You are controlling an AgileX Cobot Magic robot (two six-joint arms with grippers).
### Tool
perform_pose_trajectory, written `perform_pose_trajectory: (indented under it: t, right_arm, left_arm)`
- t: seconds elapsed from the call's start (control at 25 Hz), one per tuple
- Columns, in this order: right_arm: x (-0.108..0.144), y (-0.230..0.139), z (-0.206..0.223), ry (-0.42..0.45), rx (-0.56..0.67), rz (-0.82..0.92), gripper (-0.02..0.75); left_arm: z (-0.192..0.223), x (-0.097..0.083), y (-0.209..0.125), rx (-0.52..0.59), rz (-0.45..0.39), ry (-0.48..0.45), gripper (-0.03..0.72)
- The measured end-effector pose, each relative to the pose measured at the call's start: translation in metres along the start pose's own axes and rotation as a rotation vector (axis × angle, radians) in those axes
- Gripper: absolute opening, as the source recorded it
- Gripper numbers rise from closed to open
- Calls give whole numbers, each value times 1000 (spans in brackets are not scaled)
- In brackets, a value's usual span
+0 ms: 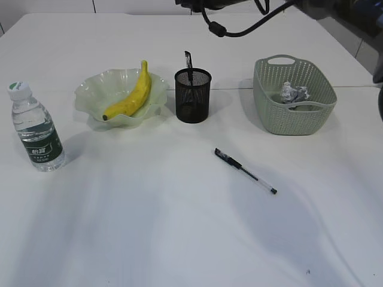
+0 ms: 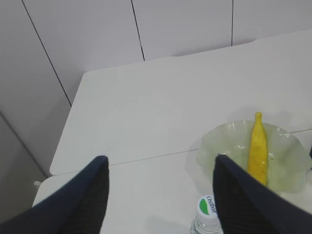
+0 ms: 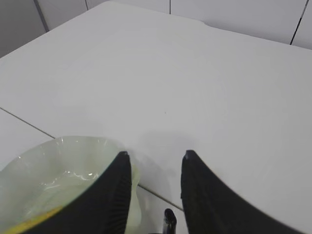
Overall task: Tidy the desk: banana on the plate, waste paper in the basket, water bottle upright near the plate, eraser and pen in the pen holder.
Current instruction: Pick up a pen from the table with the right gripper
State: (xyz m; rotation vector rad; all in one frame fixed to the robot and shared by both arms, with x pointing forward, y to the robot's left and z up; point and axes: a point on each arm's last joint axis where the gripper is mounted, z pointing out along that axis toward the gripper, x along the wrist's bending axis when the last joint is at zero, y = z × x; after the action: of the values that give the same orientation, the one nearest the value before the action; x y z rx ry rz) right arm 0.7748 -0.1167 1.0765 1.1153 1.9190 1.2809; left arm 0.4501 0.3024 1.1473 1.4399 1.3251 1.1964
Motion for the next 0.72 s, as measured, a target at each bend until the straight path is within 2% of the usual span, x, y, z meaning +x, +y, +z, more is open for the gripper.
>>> perform_pose_trajectory:
  t: [0.36,0.72]
  right_arm:
    - [-13,27,-47,1,101,-47,262]
    - [-15,28,-80,62,301,-54,262]
  left_arm:
    - [0,0,3,-32,0,-4,475]
    - [0,-1,3,-38,-8,-6,475]
